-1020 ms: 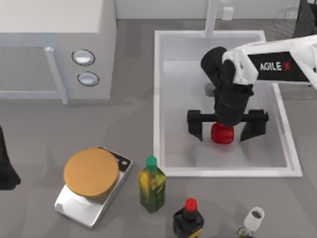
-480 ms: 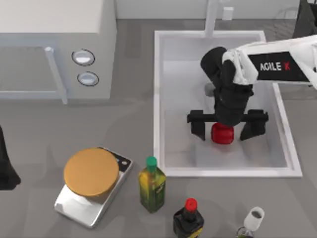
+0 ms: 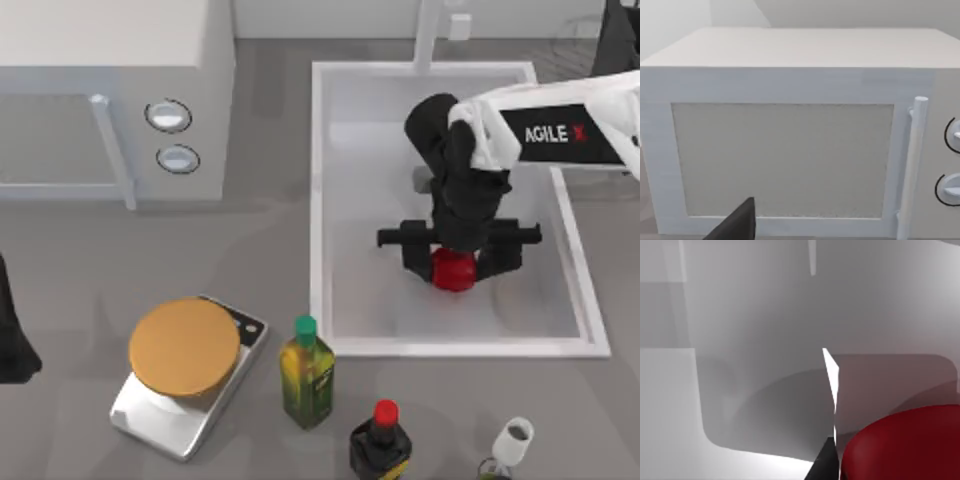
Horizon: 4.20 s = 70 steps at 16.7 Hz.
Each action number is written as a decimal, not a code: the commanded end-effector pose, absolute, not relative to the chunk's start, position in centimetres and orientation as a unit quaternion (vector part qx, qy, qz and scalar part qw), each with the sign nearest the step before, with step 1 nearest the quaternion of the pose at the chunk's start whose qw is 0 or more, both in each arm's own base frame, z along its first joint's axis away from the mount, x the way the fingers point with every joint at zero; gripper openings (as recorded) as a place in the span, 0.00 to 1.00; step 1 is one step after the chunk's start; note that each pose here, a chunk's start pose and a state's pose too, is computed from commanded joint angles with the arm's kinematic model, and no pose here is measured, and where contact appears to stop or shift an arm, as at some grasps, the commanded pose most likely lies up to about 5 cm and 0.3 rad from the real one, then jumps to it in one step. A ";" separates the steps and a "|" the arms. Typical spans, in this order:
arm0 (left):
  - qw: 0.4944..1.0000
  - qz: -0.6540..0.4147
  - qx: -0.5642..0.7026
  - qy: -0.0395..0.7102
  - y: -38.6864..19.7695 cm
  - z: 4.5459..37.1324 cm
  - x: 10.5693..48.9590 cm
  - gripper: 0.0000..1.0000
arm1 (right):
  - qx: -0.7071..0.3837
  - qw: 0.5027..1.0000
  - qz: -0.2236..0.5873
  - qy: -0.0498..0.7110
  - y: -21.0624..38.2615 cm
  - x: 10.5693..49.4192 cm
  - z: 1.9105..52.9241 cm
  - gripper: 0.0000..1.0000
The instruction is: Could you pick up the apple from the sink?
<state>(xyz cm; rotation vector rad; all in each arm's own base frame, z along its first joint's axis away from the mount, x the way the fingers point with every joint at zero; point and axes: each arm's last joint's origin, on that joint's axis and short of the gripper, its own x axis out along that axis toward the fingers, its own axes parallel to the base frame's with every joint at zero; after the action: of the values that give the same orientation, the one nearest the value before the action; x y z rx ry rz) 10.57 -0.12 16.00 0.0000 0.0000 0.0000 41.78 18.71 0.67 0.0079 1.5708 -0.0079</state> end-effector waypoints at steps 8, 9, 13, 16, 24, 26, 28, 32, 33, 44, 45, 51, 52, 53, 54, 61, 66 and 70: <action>1.000 0.000 0.000 0.000 -0.1 16.0 10.6 1.00 | 0.002 0.724 -0.002 0.690 18.7 42.3 3.5 0.00; 1.000 0.000 0.000 0.000 -0.1 16.0 10.6 1.00 | 0.002 0.724 -0.002 0.690 18.7 42.3 3.5 0.00; 1.000 0.000 0.000 0.000 -0.1 16.0 10.6 1.00 | -0.001 0.719 -0.004 0.695 19.3 43.3 5.0 0.00; 1.000 0.000 0.000 0.000 -0.1 16.0 10.6 1.00 | -0.003 0.714 -0.007 0.701 20.1 44.8 8.6 0.00; 1.000 0.000 0.000 0.000 -0.1 16.0 10.6 1.00 | 0.000 0.720 -0.004 0.694 19.7 44.0 24.6 0.00; 1.000 0.000 0.000 0.000 -0.1 16.0 10.6 1.00 | 0.001 0.722 -0.003 0.692 19.1 43.1 26.9 0.00; 1.000 0.000 0.000 0.000 -0.1 16.0 10.6 1.00 | 0.002 0.724 -0.002 0.690 18.8 42.4 28.2 0.00; 1.000 0.000 0.000 0.000 -0.1 16.0 10.6 1.00 | 0.002 0.724 -0.002 0.690 18.7 42.3 28.4 0.00; 1.000 0.000 0.000 0.000 -0.1 16.0 10.6 1.00 | 0.023 0.768 0.025 0.640 19.6 43.1 28.8 0.00; 1.000 0.000 0.000 0.000 -0.1 16.0 10.6 1.00 | 0.009 0.752 0.009 0.659 11.8 42.5 31.2 0.00; 1.000 0.000 0.000 0.000 -0.1 16.0 10.6 1.00 | 0.007 0.746 0.007 0.666 10.6 42.0 31.1 0.00; 1.000 0.000 0.000 0.000 -0.1 16.0 10.6 1.00 | 0.001 0.709 -0.004 0.706 3.2 36.2 28.8 0.00; 1.000 0.000 0.000 0.000 -0.1 16.0 10.6 1.00 | 0.001 0.705 -0.004 0.710 2.3 34.9 28.4 0.00; 1.000 0.000 0.000 0.000 -0.1 16.0 10.6 1.00 | 0.001 0.702 -0.004 0.712 1.4 33.8 28.0 0.00; 1.000 0.000 0.000 0.000 -0.1 16.0 10.6 1.00 | 0.002 0.701 -0.004 0.713 0.7 32.7 27.7 0.00; 1.000 0.000 0.000 0.000 -0.1 16.0 10.6 1.00 | 0.004 0.707 -0.004 0.707 -1.1 29.5 27.0 0.00; 1.000 0.000 0.000 0.000 -0.1 16.0 10.6 1.00 | 0.003 0.704 -0.003 0.710 -1.0 29.6 26.5 0.00; 1.000 0.000 0.000 0.000 -0.1 16.0 10.6 1.00 | 0.003 0.706 -0.003 0.708 -1.0 30.0 22.7 0.00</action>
<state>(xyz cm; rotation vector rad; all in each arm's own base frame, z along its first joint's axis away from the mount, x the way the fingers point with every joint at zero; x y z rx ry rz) 10.57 -0.12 16.00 0.0000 0.0000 0.0000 30.03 -1.03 22.73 0.0069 1.5747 -0.0068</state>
